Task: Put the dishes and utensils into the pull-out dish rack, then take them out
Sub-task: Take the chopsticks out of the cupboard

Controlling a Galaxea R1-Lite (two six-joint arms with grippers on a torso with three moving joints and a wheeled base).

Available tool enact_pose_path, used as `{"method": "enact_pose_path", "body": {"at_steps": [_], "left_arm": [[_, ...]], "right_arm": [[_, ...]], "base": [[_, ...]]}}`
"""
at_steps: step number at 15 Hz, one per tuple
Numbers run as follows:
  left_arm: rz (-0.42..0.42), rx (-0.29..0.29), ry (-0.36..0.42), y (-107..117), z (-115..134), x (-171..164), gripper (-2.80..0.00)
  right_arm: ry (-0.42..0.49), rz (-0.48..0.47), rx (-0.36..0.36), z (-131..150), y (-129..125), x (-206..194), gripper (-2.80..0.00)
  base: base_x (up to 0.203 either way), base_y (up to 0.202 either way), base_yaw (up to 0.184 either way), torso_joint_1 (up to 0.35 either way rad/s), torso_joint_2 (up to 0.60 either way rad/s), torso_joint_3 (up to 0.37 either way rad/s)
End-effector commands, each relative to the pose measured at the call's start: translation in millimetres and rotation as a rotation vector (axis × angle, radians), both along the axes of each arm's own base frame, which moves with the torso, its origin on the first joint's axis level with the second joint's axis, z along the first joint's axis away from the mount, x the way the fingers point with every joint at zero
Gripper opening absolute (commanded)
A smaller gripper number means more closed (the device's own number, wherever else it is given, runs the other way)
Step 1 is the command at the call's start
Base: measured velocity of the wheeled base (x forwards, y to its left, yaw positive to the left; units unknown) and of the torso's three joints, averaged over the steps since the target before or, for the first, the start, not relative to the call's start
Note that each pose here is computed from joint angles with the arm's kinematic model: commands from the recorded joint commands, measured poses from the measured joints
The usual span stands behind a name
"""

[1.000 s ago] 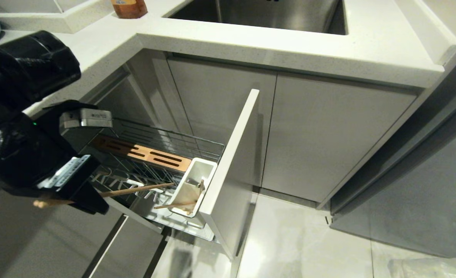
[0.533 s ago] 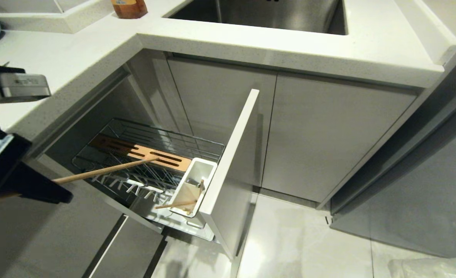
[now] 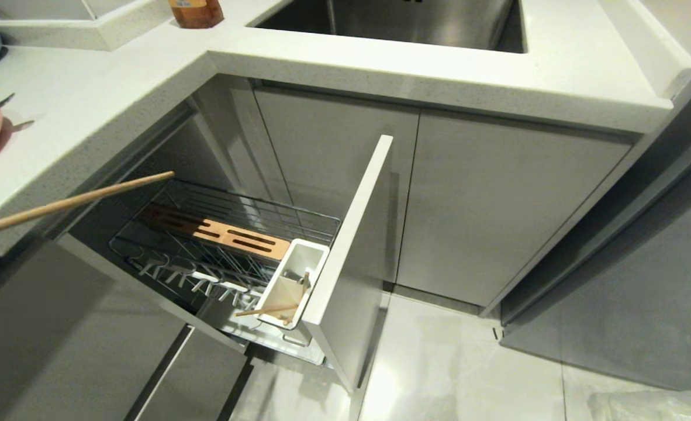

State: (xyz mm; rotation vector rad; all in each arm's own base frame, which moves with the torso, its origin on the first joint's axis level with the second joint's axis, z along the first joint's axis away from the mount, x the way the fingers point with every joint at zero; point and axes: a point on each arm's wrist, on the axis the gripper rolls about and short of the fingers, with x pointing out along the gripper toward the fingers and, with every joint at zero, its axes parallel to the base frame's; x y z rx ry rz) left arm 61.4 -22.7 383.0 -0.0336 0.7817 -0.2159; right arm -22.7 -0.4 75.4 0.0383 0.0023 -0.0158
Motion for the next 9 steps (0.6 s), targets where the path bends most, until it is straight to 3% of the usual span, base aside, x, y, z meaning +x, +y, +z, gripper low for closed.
{"method": "enact_pose_path", "body": {"at_steps": [1,3,9], "left_arm": [[0.044,-0.002,-0.061,8.4,3.4,-17.1,-2.8],[0.098,-0.002,-0.115,13.3,6.5,-24.9,-2.8],[0.399,0.026,-0.365,25.2,24.3,-37.1,-2.8]], "right_arm": [[0.002,0.0,0.0,-0.8,0.0,0.2,-2.8],[0.003,0.0,0.0,-0.8,0.0,0.2,-2.8],[0.003,0.0,0.0,-0.9,0.0,0.2,-2.8]], "base": [[0.0,0.0,0.0,0.0,0.0,0.0],[0.0,0.0,0.0,0.0,0.0,0.0],[0.0,0.0,0.0,0.0,0.0,0.0]]}}
